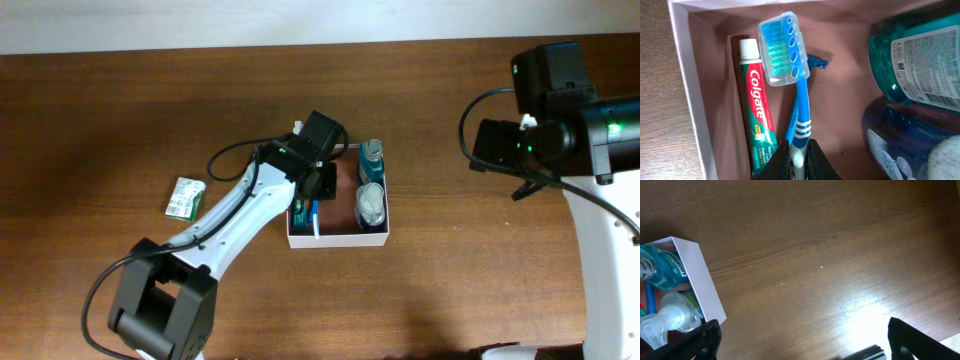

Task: Pack container
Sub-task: 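Carry the toothbrush into the box beside the toothpaste and release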

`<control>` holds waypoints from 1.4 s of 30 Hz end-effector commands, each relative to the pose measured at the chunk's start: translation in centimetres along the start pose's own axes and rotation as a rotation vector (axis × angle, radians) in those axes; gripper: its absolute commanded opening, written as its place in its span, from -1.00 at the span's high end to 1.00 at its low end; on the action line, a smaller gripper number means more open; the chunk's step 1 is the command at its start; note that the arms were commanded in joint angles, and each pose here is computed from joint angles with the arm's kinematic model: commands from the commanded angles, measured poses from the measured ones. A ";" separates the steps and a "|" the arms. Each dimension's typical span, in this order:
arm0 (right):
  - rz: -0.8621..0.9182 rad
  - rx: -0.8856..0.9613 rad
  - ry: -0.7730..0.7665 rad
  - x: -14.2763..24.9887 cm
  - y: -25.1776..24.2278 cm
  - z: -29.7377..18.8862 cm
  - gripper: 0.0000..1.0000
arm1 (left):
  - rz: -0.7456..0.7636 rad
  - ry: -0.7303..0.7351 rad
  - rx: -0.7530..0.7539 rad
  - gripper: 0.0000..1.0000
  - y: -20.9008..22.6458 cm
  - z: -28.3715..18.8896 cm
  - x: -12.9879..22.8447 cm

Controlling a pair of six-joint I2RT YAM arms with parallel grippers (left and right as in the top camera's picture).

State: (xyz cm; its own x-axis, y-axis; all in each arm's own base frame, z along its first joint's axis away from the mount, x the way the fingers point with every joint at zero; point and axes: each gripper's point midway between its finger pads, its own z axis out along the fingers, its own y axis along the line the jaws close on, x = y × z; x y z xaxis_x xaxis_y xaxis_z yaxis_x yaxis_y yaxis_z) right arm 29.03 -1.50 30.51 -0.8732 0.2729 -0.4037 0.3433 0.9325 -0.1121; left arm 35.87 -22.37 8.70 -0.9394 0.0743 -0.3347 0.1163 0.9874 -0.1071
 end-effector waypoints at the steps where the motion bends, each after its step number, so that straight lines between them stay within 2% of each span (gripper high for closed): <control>1: 0.013 0.014 -0.013 -0.3 -0.4 -0.1 -0.97 | -0.008 0.000 -0.007 0.95 -0.1 0.2 -0.1; 24: 0.013 0.014 -0.013 -0.3 -0.4 -0.1 -0.97 | -0.013 -0.082 -0.066 0.94 0.7 0.1 -1.8; 42: 0.013 0.014 -0.013 -0.3 -0.4 -0.1 -0.97 | -0.005 -0.017 -0.095 0.94 1.2 2.4 -0.5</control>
State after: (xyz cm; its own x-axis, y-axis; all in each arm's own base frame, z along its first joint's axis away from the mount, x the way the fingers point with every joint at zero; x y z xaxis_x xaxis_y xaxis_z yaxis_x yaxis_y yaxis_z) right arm 29.04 -1.49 30.50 -0.8734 0.2729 -0.4034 0.3432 0.9325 -0.1122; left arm 36.97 -21.59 6.37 -0.9370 0.0785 -0.3404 0.0930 0.9953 -0.0265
